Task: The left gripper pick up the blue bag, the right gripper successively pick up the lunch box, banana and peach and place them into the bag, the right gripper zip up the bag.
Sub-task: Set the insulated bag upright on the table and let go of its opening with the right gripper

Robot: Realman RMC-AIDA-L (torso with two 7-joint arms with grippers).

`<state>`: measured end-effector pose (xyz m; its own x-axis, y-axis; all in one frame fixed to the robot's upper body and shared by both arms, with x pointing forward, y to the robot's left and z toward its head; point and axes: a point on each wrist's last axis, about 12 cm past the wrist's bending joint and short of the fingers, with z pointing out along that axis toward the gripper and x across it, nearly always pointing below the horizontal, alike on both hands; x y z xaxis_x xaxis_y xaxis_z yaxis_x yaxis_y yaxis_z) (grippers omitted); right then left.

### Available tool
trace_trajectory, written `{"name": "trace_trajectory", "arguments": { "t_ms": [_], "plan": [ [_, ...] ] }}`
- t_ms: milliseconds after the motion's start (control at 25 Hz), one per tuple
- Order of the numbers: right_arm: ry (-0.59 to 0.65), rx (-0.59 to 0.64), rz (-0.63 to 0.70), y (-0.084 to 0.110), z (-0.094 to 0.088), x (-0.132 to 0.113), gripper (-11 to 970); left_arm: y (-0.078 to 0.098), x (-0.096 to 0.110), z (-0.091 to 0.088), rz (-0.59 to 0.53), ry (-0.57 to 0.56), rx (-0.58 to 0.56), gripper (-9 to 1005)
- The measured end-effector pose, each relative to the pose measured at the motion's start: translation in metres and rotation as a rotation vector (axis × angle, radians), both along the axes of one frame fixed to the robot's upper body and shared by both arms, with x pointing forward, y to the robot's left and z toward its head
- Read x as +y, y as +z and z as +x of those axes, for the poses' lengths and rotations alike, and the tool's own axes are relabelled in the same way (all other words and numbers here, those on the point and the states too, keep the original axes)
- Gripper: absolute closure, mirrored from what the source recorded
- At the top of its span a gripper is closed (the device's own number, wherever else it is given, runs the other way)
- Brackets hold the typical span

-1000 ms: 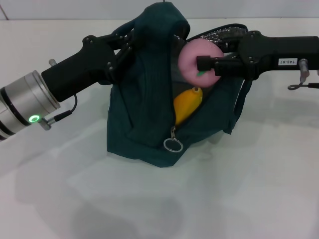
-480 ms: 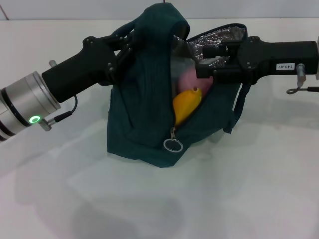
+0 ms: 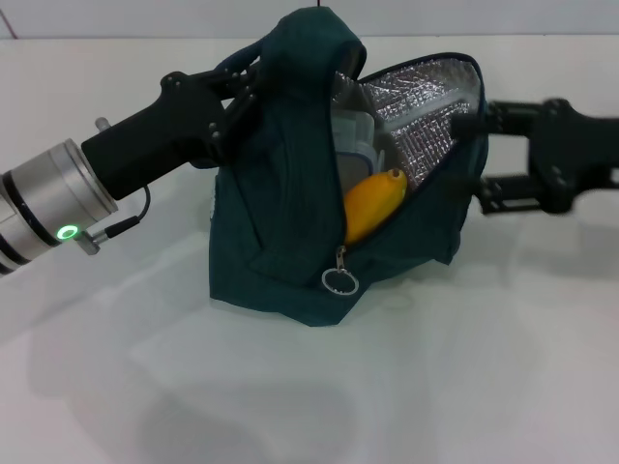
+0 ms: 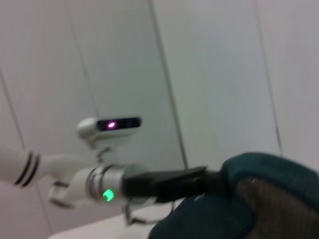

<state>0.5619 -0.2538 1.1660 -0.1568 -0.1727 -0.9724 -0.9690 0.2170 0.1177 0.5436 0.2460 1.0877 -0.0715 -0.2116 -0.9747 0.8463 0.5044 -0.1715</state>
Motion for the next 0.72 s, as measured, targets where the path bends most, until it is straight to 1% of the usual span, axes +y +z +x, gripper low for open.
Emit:
{"name": "trace_trajectory", "arguments": {
  "t_ms": [160, 240, 320, 520, 720],
  "plan": [
    [-0.021, 0.003, -0.048, -0.006, -0.021, -0.027, 176, 0.0, 0.001, 0.001, 0.003, 0.005, 0.002, 923],
    [-0.039, 0.025, -0.075, -0.012, -0.027, -0.036, 177, 0.0, 0.001, 0.001, 0.004, 0.007, 0.002, 923],
    [-0.061, 0.058, -0.113, -0.022, -0.029, -0.04, 177, 0.0, 0.001, 0.001, 0.006, 0.008, 0.003, 923],
    [-0.122, 0.114, -0.183, -0.047, -0.021, -0.031, 178, 0.001, -0.002, 0.003, 0.015, -0.006, 0.0, 923],
    [-0.105, 0.132, -0.197, -0.061, -0.006, -0.009, 180, 0.0, -0.003, 0.003, 0.021, -0.007, -0.008, 923]
  ]
}}
